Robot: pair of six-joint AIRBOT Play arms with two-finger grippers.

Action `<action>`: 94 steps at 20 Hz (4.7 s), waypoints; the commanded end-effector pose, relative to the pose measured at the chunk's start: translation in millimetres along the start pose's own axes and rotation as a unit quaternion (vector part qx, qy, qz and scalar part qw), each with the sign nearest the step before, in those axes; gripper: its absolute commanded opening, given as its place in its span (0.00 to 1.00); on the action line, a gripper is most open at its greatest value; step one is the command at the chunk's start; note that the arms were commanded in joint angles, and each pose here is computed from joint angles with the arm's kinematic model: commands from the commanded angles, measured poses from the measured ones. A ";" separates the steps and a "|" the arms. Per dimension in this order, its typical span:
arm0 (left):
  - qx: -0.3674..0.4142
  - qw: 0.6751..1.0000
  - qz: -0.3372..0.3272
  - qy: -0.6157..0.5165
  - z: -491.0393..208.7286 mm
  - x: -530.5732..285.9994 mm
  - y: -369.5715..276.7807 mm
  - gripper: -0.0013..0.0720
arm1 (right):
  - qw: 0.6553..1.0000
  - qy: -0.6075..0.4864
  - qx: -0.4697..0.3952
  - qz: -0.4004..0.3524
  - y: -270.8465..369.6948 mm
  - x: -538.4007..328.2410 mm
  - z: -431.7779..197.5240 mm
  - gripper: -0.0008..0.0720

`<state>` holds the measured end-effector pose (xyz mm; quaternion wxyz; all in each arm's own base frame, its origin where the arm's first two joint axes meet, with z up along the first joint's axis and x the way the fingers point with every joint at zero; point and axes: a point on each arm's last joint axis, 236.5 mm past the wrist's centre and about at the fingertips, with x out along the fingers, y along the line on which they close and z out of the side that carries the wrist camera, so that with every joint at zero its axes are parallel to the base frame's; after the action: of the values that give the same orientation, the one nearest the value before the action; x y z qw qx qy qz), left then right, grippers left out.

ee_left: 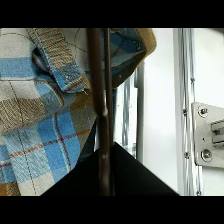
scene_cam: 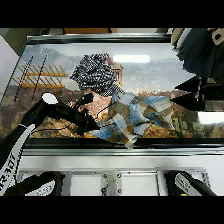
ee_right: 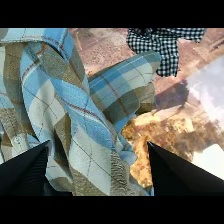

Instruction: Fold the clothes and pants, and hang the long-sleeved shirts on hangers.

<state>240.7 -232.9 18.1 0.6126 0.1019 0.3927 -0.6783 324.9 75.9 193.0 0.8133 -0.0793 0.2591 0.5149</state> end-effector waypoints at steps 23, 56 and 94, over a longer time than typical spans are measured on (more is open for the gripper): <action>0.000 1.000 -0.005 0.001 -0.9 -0.1 -1.9 0.03 | 0.971 0.050 -0.052 0.228 35.8 88.3 -49.3 0.92; -0.143 0.988 0.053 0.038 -24.8 -7.7 23.2 0.71 | 0.971 0.067 -0.053 0.222 32.6 88.7 -56.9 0.03; -0.521 0.823 0.161 -0.160 10.7 94.3 48.5 0.71 | 0.997 -0.025 0.008 0.075 4.8 82.6 20.1 0.02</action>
<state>262.3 -297.0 -42.2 0.7365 -0.2734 0.5498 -0.2837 355.1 151.7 168.4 0.7790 -0.0404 0.2481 0.5744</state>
